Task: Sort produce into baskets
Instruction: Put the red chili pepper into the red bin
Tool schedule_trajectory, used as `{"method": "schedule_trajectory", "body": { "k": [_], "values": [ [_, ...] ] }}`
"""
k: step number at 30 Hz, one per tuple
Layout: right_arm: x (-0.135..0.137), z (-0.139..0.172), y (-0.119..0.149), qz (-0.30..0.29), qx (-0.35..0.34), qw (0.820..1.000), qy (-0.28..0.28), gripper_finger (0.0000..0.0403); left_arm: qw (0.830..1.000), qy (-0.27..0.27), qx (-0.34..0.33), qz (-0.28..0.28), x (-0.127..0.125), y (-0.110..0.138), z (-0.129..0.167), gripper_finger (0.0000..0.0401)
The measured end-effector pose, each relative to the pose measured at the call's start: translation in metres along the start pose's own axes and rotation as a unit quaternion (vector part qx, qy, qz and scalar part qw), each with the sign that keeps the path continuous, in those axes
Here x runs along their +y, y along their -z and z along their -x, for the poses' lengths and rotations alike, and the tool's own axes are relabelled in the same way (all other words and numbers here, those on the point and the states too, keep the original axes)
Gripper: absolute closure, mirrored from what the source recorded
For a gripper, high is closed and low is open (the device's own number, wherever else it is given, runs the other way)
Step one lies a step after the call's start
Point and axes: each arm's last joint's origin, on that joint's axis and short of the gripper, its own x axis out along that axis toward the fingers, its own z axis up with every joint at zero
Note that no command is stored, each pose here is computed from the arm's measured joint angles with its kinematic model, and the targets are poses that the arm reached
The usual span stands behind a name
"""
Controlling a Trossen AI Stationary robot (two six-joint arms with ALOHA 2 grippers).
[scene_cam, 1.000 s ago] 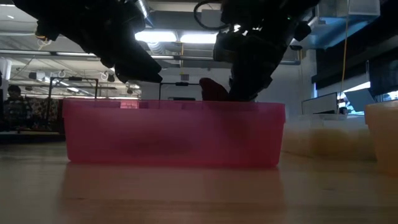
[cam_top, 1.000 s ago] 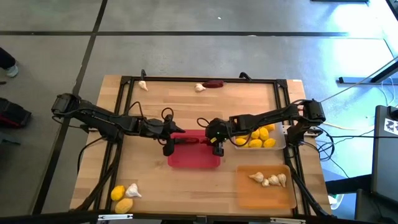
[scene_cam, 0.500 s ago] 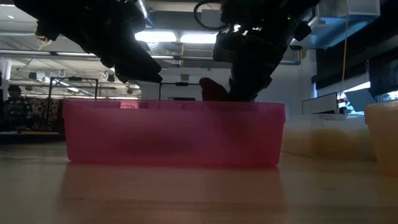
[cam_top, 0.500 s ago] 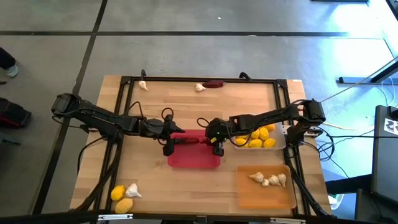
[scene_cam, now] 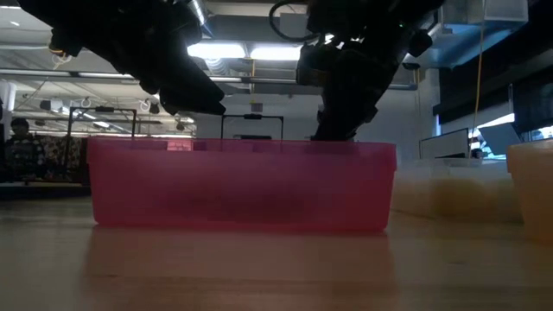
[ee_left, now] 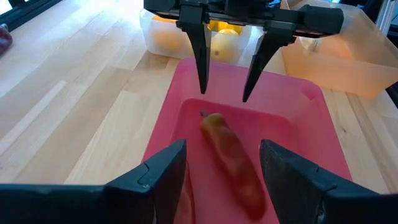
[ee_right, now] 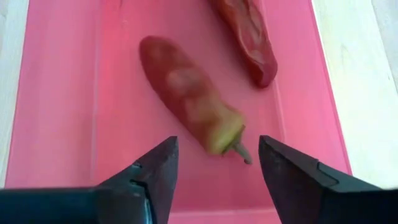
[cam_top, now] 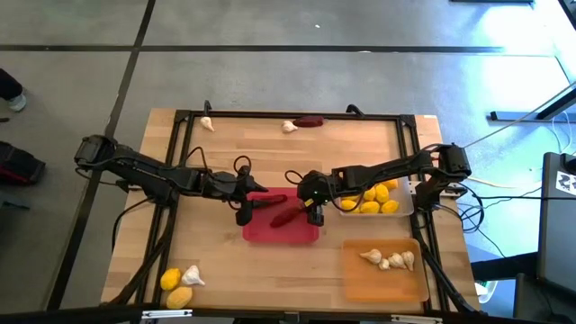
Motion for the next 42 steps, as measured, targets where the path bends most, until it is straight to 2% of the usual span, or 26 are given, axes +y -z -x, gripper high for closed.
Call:
{"method": "schedule_trajectory", "body": {
  "k": [8, 14, 16, 20, 25, 32, 37, 42],
  "values": [
    [0.000, 0.002, 0.000, 0.001, -0.001, 1.000, 0.005, 0.0200, 1.000, 0.000, 0.000, 0.000, 0.000, 0.000, 0.000, 0.0201],
    [0.003, 0.031, -0.014, 0.019, -0.015, 1.000, 0.005, 0.0209, 1.000, 0.000, 0.000, 0.000, 0.000, 0.000, 0.000, 0.0201],
    [0.002, 0.042, -0.020, 0.028, -0.009, 0.999, 0.022, 0.0210, 1.000, 0.000, 0.000, 0.000, 0.000, 0.000, 0.000, 0.0201],
    [-0.006, 0.062, -0.028, 0.057, 0.009, 0.994, 0.096, 0.0210, 1.000, 0.000, 0.000, -0.001, 0.000, 0.000, 0.000, 0.0201],
    [-0.030, 0.072, -0.030, 0.061, 0.043, 0.979, 0.188, 0.0210, 1.000, -0.001, 0.001, 0.000, 0.000, 0.000, 0.000, 0.0201],
    [-0.069, 0.072, -0.027, 0.036, 0.071, 0.970, 0.231, 0.0209, 1.000, -0.001, 0.000, -0.001, 0.000, 0.000, 0.000, 0.0201],
    [-0.090, 0.061, -0.027, 0.012, 0.075, 0.970, 0.229, 0.0170, 1.000, -0.002, 0.000, -0.003, 0.000, 0.000, 0.000, 0.0201],
    [-0.111, 0.050, -0.022, 0.019, 0.104, 0.955, 0.275, 0.0115, 1.000, -0.003, -0.001, -0.013, 0.001, 0.000, 0.000, 0.0201]
  ]
}}
